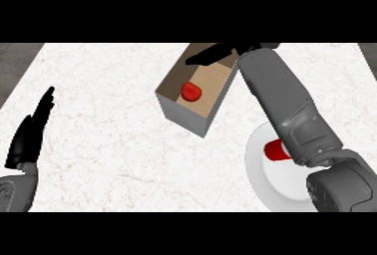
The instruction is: Pick the tomato from the plate and place it in the cardboard box
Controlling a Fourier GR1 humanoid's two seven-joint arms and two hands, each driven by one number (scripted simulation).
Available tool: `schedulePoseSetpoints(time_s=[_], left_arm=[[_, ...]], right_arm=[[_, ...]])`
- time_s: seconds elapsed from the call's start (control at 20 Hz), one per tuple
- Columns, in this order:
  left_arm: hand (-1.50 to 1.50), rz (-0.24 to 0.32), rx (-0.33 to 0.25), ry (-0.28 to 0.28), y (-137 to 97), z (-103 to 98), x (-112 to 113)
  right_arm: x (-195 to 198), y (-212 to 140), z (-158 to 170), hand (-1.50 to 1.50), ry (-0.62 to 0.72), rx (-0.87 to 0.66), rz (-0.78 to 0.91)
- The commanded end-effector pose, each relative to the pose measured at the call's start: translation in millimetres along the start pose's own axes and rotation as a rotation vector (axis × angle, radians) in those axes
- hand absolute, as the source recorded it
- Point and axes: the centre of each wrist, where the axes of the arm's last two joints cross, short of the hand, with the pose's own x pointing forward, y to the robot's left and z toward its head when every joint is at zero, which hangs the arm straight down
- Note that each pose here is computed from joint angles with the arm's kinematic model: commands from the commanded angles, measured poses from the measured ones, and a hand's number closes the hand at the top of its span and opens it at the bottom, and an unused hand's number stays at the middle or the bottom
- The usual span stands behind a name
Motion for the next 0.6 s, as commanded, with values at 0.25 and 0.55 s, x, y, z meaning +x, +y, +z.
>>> schedulePoseSetpoints(time_s=[0.25, 0.55], left_arm=[[0.0, 0.012, 0.031, 0.013, -9, 11, -4], [0.0, -0.008, 0.023, -0.006, 2, -3, 2]], right_arm=[[-36, -101, 27, -1.5, 0.04, -0.111, -0.082], [-55, -180, 63, -1.5, 0.063, -0.118, -0.04]])
